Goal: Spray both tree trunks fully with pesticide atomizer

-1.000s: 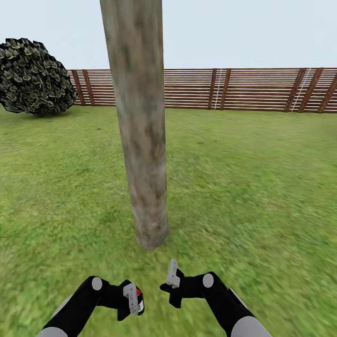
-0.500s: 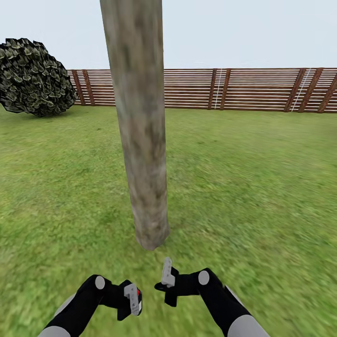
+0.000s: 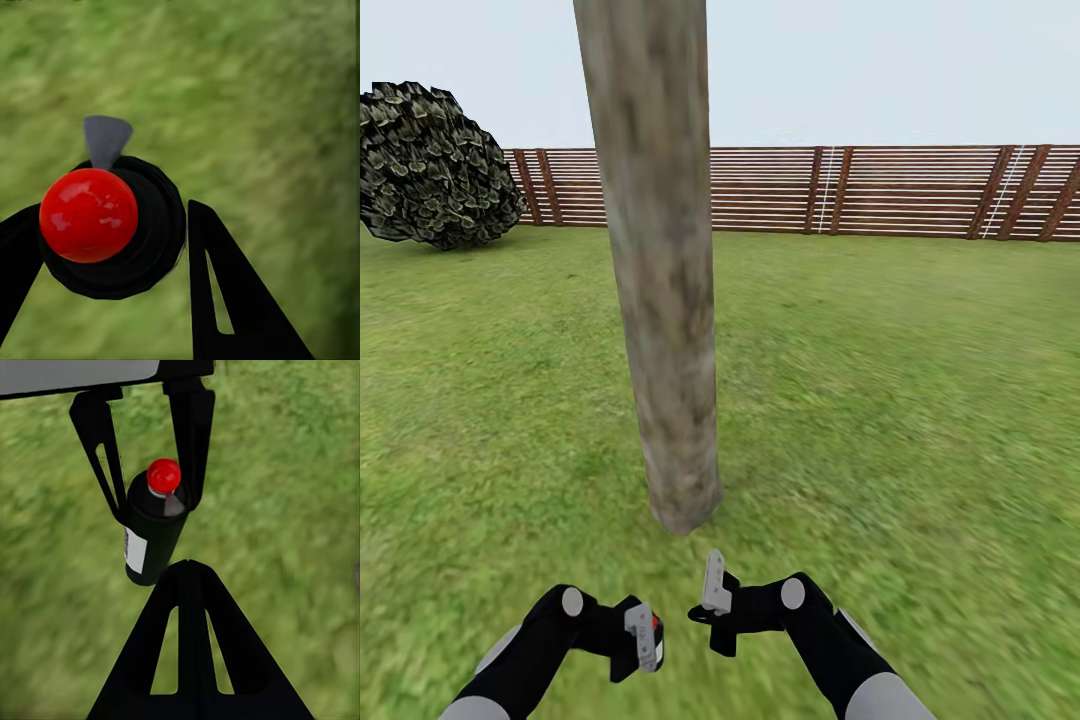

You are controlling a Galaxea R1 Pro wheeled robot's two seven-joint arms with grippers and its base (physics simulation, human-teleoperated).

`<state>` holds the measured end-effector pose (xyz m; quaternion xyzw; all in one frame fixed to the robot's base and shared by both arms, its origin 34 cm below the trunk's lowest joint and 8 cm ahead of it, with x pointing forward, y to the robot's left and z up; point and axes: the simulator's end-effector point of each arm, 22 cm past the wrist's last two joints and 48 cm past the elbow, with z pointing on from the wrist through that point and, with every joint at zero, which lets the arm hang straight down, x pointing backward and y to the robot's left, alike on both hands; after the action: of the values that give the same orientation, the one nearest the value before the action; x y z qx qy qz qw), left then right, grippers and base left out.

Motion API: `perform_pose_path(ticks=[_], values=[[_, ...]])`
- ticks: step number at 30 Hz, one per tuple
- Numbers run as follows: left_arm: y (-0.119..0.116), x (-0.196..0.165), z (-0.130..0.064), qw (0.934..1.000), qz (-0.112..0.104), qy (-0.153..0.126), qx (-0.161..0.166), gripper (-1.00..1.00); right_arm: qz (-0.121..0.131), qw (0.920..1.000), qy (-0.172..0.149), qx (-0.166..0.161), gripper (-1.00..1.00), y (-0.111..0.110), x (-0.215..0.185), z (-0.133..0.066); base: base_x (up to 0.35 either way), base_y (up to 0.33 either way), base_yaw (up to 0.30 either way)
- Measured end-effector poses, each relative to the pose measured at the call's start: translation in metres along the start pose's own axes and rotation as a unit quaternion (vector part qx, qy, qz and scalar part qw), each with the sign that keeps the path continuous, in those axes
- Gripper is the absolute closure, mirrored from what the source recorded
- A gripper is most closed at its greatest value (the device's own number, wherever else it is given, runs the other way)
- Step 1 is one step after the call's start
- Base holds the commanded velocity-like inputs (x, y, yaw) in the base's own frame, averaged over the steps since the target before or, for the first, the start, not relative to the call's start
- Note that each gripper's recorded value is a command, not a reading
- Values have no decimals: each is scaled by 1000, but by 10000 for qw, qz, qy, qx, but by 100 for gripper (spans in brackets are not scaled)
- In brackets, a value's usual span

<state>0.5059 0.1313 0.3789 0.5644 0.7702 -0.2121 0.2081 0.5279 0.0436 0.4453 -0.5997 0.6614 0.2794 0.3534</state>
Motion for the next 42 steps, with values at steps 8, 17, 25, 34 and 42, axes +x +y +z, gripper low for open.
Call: perform_pose_path(ticks=[8, 17, 25, 34, 42], values=[[-15, -1, 0, 9994, 37, -25, 336, 100, -1, 10000, 0, -2, 100, 0, 0, 0, 0, 0, 0], [-18, -10, 3, 9993, 55, -97, 371, 100, -4, 10000, 4, 1, 100, 0, 1, 0, 0, 0, 0], [-23, -25, 9, 9989, 79, -212, 410, 100, -5, 10000, 4, 1, 100, 0, 1, 0, 0, 0, 0], [-23, -30, 10, 9988, 67, -271, 403, 100, -2, 10000, 2, 6, 100, 0, 1, -1, 0, 0, 0], [-25, -36, 12, 9986, 68, -322, 418, 100, -1, 10000, 2, 7, 100, -1, 1, -1, 0, 0, 0]])
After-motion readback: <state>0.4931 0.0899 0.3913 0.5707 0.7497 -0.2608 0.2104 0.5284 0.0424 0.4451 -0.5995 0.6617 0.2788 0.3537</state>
